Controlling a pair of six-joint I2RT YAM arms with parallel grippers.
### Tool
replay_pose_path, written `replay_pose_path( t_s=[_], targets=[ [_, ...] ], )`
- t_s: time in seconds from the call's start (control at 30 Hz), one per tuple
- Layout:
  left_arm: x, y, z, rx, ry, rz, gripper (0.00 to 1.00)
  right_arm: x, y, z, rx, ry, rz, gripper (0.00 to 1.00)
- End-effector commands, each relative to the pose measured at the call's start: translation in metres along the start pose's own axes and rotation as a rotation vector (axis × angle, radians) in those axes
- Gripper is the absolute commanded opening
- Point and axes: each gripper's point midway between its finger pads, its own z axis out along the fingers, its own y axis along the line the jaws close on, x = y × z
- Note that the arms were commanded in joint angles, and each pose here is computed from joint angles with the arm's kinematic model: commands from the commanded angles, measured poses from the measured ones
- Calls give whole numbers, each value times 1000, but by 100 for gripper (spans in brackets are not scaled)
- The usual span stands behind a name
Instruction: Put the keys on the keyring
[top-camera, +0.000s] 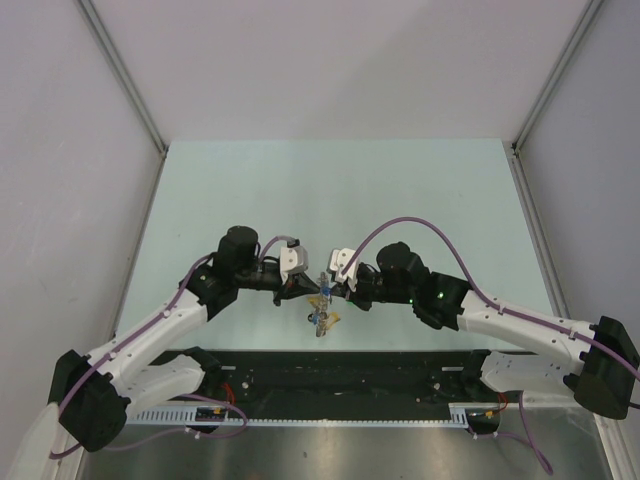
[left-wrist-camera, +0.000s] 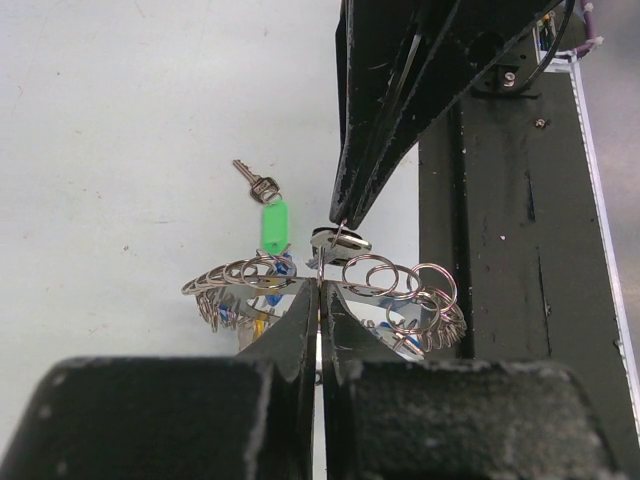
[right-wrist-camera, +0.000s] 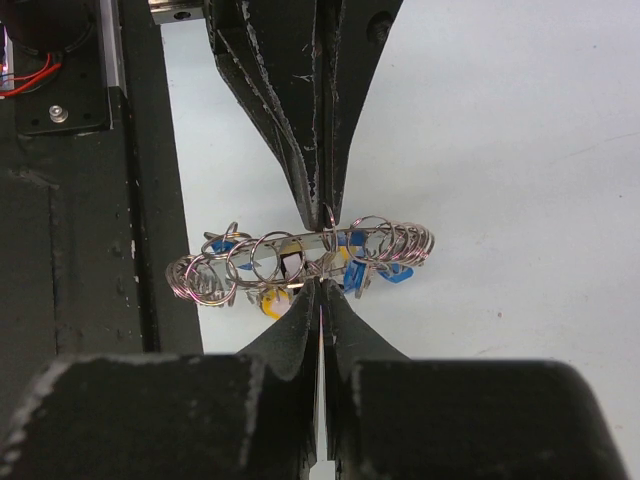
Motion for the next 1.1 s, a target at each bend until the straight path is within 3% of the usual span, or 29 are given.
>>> replay_pose_path(
  t_s=[0.0,1.07],
  targets=[
    [-27,3,-4,-9,-62,104,0,-31,-5,-3,8,-76,-8,0],
    [-27,-3,-2,26,-68,111,0,-29,-13,-2,38,-74,14,0]
  ],
)
